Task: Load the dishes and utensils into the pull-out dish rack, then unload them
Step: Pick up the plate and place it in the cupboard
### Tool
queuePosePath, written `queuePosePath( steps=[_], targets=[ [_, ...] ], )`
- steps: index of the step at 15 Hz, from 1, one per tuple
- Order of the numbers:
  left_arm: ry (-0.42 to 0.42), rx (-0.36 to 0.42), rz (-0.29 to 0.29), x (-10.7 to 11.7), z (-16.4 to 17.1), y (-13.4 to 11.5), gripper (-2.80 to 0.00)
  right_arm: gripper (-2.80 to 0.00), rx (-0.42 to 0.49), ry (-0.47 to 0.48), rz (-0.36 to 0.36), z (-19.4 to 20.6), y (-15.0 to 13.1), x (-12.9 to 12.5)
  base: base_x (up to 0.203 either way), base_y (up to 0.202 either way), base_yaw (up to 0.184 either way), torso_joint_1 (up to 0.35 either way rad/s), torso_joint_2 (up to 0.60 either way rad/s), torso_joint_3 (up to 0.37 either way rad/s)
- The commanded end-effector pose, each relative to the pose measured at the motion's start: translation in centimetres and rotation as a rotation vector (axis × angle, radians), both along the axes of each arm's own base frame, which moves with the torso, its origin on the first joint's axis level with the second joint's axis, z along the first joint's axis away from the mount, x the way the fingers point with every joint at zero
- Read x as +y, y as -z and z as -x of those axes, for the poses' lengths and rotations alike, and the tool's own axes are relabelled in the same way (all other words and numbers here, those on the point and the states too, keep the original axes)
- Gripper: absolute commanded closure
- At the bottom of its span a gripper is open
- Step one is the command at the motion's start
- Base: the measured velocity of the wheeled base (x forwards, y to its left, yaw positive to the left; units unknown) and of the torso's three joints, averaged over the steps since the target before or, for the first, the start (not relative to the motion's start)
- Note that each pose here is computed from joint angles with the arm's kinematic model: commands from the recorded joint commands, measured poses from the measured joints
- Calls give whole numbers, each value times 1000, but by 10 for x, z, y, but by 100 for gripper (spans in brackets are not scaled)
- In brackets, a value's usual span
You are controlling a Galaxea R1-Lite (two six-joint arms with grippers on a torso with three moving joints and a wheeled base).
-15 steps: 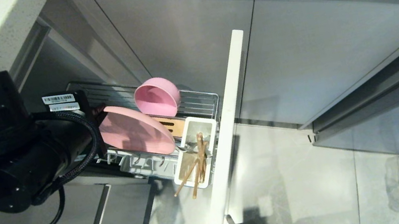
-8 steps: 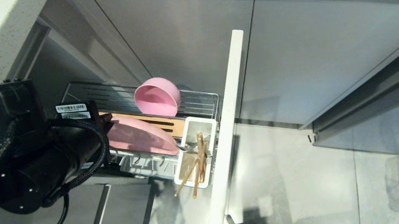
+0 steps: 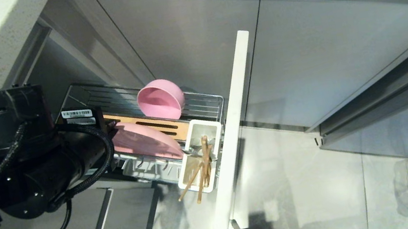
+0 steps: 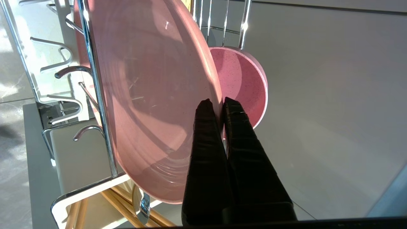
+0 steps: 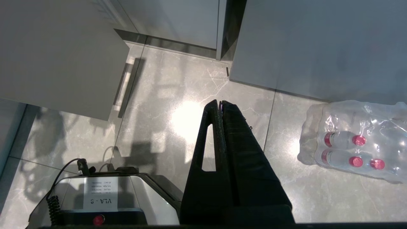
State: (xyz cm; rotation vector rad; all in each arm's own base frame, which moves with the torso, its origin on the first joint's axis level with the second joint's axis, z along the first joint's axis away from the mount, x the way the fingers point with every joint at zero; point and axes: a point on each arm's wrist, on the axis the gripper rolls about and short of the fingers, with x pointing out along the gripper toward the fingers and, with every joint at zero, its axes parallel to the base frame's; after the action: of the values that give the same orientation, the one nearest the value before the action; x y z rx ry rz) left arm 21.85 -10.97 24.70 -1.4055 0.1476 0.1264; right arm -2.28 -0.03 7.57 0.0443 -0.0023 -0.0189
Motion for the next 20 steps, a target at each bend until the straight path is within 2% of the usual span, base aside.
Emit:
queuePosePath(
  steps=[1, 9, 17, 18, 20],
  targets=[
    [-5, -2, 9, 0, 0, 0, 0, 0, 0, 0, 0, 0, 0, 0, 0, 0, 0, 0, 0, 0],
    [-10, 34, -12, -1, -4, 7, 0, 0, -1, 0, 0, 0, 0, 0, 0, 0, 0, 0, 0, 0],
    [-7, 32, -10, -1, -4, 6, 0, 0, 0, -1, 0, 0, 0, 0, 0, 0, 0, 0, 0, 0],
    [-8, 33, -13, -1, -4, 6, -280, 0, 0, 0, 0, 0, 0, 0, 0, 0, 0, 0, 0, 0],
    [-8, 30, -12, -1, -4, 6, -280, 0, -1, -1, 0, 0, 0, 0, 0, 0, 0, 0, 0, 0]
  ],
)
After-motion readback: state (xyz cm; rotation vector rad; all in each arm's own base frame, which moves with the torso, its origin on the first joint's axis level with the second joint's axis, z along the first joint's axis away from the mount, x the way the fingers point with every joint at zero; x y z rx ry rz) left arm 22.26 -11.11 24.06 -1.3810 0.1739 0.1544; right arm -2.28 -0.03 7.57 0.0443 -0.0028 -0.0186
